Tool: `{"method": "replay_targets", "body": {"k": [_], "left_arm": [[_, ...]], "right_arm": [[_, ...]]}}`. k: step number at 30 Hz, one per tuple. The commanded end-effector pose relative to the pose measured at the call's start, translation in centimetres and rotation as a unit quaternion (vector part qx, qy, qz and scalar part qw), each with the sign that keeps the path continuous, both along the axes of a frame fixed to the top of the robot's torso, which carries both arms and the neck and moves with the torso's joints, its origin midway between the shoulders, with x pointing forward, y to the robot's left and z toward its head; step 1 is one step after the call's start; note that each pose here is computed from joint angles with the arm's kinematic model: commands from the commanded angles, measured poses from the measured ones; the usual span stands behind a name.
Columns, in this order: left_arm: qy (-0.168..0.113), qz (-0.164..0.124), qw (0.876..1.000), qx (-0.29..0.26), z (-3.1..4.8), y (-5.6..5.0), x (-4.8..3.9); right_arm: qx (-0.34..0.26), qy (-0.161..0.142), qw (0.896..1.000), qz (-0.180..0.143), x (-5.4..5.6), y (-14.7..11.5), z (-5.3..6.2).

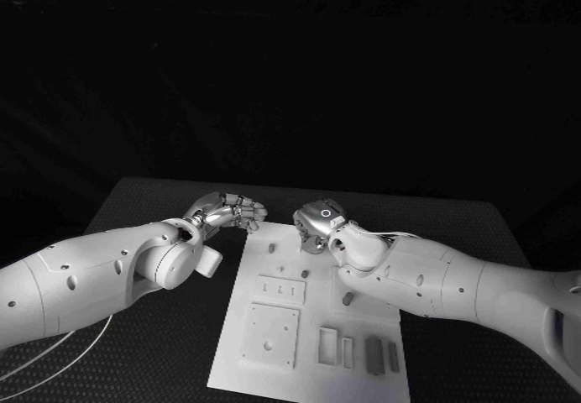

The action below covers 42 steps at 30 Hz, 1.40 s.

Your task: Assemble the parts on the task board

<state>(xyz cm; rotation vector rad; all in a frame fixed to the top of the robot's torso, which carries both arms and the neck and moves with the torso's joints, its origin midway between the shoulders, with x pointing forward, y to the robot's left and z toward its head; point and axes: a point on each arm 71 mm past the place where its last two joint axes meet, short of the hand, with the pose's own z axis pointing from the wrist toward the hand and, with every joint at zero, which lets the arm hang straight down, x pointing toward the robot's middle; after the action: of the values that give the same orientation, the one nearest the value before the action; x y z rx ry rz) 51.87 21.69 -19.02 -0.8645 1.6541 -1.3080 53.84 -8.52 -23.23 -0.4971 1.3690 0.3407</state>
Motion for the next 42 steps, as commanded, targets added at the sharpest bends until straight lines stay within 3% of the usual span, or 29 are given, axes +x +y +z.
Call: {"method": "replay_targets", "body": {"k": [1, 31, 42], "left_arm": [[-0.002, -0.008, 1.000, -0.002, 0.14, -0.19, -0.03], [-0.001, -0.006, 1.000, -0.001, 0.10, -0.10, 0.09], [0.000, -0.005, 1.000, -0.002, 0.08, -0.09, 0.10]], "right_arm": [[-0.021, 0.021, 1.000, -0.003, -0.20, -0.29, -0.98], [-0.010, 0.014, 1.000, 0.000, -0.35, -0.10, -0.80], [0.017, 0.032, 0.999, -0.009, -0.05, -0.36, -0.83]]}}
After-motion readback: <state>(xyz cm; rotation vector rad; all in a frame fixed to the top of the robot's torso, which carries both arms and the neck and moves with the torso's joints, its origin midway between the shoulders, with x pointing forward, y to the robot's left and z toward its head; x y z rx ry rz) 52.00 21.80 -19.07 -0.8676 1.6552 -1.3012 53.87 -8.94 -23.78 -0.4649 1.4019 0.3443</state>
